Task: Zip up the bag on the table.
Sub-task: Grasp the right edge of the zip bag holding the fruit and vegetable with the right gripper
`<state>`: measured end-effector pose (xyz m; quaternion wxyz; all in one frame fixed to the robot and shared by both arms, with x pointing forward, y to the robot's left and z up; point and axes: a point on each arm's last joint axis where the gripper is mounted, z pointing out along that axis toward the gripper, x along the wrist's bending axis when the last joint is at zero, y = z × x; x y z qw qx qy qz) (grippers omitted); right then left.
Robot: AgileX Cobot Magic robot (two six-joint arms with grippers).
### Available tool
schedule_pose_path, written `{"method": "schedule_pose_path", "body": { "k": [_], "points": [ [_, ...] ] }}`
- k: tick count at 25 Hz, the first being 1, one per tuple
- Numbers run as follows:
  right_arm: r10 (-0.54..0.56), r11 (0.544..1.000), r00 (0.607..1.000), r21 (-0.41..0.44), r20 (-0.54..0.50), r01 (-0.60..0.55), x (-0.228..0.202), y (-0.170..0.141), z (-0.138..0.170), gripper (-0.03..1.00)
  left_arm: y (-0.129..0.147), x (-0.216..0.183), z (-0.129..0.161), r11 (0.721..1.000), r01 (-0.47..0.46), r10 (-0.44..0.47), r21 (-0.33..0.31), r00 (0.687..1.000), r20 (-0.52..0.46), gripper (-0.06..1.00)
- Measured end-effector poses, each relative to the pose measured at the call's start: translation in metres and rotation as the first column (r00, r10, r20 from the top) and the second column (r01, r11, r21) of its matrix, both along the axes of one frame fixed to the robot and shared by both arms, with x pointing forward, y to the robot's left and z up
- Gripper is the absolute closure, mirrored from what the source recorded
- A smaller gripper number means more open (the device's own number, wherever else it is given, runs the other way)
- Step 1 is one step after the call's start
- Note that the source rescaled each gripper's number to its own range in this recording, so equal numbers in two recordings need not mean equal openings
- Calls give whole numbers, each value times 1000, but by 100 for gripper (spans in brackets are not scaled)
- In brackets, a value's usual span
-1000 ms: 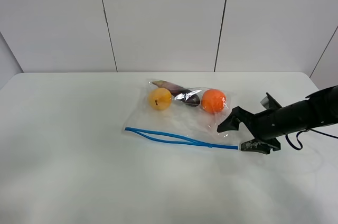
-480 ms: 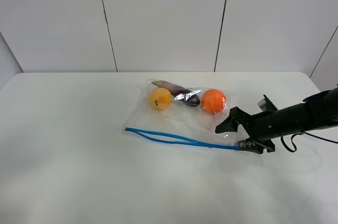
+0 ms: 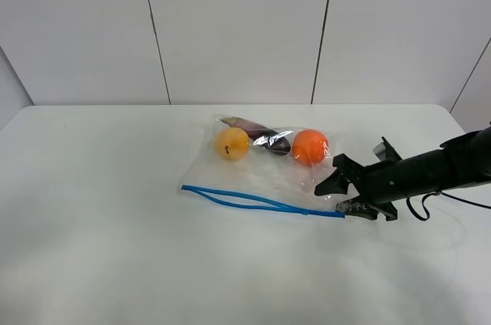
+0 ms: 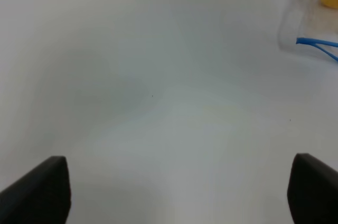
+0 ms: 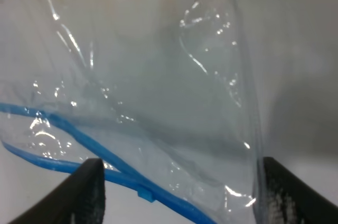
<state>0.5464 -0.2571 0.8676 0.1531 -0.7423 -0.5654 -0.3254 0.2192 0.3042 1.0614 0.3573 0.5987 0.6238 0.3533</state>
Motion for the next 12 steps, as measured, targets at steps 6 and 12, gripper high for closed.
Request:
{"method": "schedule_pose_path", "body": {
  "k": [6,12],
  "points": [
    [-8,1000,1000,19,-14,9,0,1,1,31,0,0,0,1000,0,0,0,1000,0,-5],
    [-11,999,1000,36,-24,12,-1,2,1,31,0,0,0,1000,0,0,0,1000,0,-5]
  ]
}}
